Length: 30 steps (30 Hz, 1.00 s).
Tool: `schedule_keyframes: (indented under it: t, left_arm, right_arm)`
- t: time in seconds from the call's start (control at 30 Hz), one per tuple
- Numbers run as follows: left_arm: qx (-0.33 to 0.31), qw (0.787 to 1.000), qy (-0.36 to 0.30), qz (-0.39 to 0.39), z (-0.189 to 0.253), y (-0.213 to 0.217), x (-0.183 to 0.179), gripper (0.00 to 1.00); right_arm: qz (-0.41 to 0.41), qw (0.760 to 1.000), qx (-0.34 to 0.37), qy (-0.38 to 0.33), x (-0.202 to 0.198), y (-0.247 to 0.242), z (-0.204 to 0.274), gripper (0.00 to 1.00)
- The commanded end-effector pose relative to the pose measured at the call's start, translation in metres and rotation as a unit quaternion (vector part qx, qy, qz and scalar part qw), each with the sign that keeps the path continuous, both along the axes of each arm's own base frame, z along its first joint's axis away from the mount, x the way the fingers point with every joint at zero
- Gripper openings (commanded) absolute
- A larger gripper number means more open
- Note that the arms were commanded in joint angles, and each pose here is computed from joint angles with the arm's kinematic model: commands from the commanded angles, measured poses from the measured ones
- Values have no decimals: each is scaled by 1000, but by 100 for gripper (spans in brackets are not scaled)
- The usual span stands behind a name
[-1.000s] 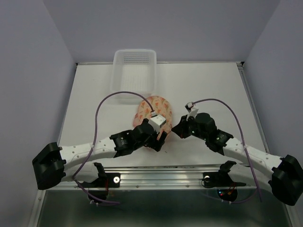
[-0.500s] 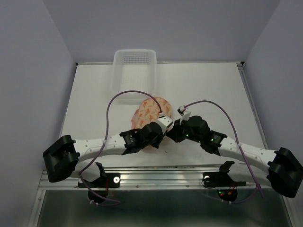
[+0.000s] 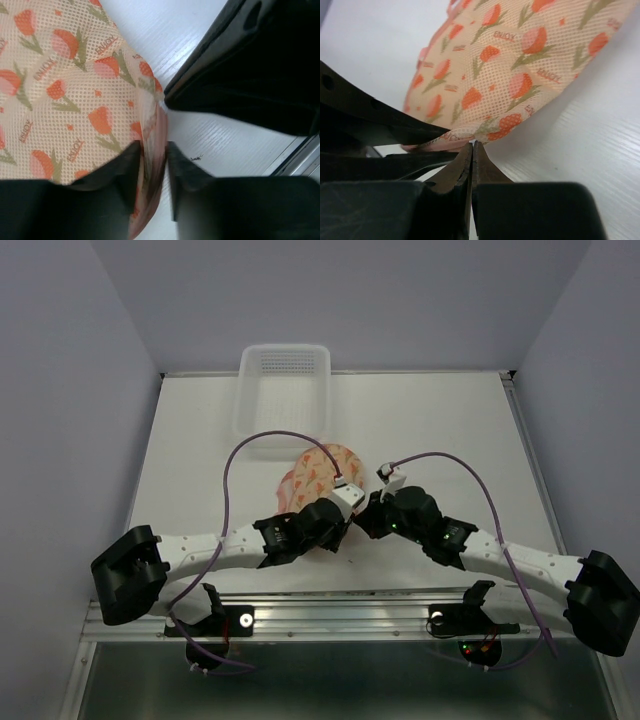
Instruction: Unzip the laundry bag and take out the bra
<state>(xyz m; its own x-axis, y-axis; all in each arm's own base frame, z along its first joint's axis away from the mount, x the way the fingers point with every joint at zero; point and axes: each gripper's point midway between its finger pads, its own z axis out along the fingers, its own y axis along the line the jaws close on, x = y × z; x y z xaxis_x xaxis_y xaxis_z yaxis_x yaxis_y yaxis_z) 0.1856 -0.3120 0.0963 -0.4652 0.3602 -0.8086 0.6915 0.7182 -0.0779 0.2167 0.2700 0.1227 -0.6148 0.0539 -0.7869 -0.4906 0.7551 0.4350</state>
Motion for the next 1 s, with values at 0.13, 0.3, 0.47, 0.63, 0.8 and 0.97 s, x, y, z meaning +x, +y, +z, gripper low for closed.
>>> schedule_keyframes:
  t: [0.13,0.3,0.47,0.63,0.8,0.97]
  left_arm:
    - [-29,999,-5,26,9,-10,9,79]
    - [-37,996,-10,82,25,-10,25,91]
    - [-84,983,-10,164,64,5,50,99]
    - [-132,967,33,218,94,39,76,99]
    - [-124,940,23,317,122,113,117,99]
    - [-117,930,12,348,135,173,133,99]
  right_arm:
    - [-31,998,-45,-36,17,-22,-2,1]
    - [-36,998,-46,-30,14,-25,-7,17]
    - [-63,995,-61,-40,20,-36,-1,60]
    - [-85,990,-99,-53,30,-47,17,77]
    - [-59,989,-122,-59,46,-26,39,88]
    - [-21,984,-161,-77,59,30,37,89]
